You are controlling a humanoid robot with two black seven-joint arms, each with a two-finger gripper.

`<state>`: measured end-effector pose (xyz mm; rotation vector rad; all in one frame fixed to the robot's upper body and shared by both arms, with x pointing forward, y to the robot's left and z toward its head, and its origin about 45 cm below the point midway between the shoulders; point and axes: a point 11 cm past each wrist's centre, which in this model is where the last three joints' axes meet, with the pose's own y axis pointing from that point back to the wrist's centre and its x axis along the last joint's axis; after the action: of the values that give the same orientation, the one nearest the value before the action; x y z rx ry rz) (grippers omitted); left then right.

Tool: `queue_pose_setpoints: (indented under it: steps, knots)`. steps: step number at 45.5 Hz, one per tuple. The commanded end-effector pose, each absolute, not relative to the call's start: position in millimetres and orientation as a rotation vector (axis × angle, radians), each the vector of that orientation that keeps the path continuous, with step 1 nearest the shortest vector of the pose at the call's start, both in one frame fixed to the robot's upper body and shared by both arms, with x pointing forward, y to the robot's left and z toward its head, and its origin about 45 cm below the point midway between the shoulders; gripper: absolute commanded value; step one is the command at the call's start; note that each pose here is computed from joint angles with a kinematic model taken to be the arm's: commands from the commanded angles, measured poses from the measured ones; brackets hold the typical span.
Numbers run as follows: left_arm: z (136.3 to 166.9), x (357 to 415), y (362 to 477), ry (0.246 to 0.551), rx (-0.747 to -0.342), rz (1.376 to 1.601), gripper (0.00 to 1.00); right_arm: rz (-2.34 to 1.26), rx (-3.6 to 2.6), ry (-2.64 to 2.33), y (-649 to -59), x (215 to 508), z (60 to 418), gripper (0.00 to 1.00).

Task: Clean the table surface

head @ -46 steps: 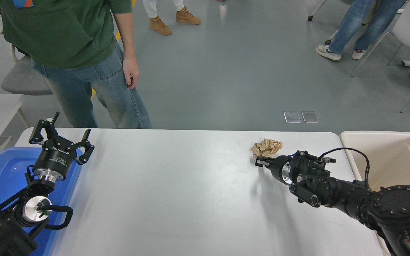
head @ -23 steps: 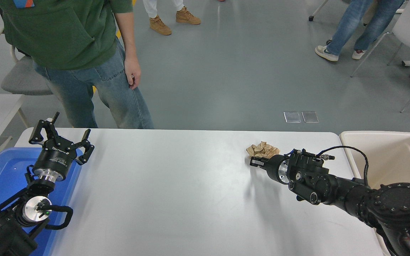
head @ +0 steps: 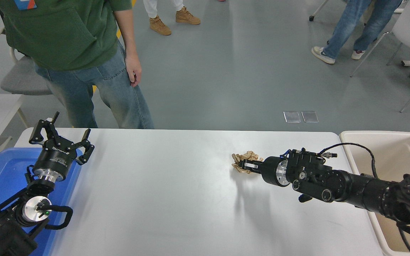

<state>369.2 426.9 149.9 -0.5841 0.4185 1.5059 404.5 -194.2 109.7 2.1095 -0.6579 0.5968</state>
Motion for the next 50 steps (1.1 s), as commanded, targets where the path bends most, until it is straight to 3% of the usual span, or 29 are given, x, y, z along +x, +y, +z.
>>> queue_pose_setpoints:
  steps: [1,4,5,6,7,8,22,34,41,50]
  knots:
    - [150.0,369.2,426.9,0.418,-0.584,1.505,0.99,0.577,2.115,-0.676,-220,399,117,0.0]
    - [149.9,369.2,427.0,0.418,-0.584,1.506,0.99,0.576,2.105,-0.69,-224,401,116,0.0]
    - [149.9,369.2,427.0,0.418,-0.584,1.506,0.99,0.577,2.1,-0.705,-225,403,118,0.19]
    - [150.0,369.2,426.9,0.418,-0.584,1.505,0.99,0.584,2.088,-0.724,-229,405,119,0.62]
    - [149.9,369.2,427.1,0.419,-0.585,1.507,0.99,0.591,2.084,-0.736,-229,407,119,0.9]
    - [150.0,369.2,426.9,0.418,-0.584,1.505,0.99,0.594,2.08,-0.747,-231,408,120,1.0]
    - [149.9,369.2,427.0,0.418,-0.584,1.506,0.99,0.572,2.036,-0.753,-234,410,118,1.0]
    - [149.9,369.2,427.0,0.418,-0.584,1.506,0.99,0.745,1.828,-0.938,-223,447,119,1.0]
    - [150.0,369.2,427.0,0.419,-0.586,1.506,0.99,0.766,1.92,-0.861,-181,432,105,1.0]
    - [150.0,369.2,426.9,0.418,-0.584,1.505,0.99,0.76,1.935,-0.827,-176,422,95,1.0]
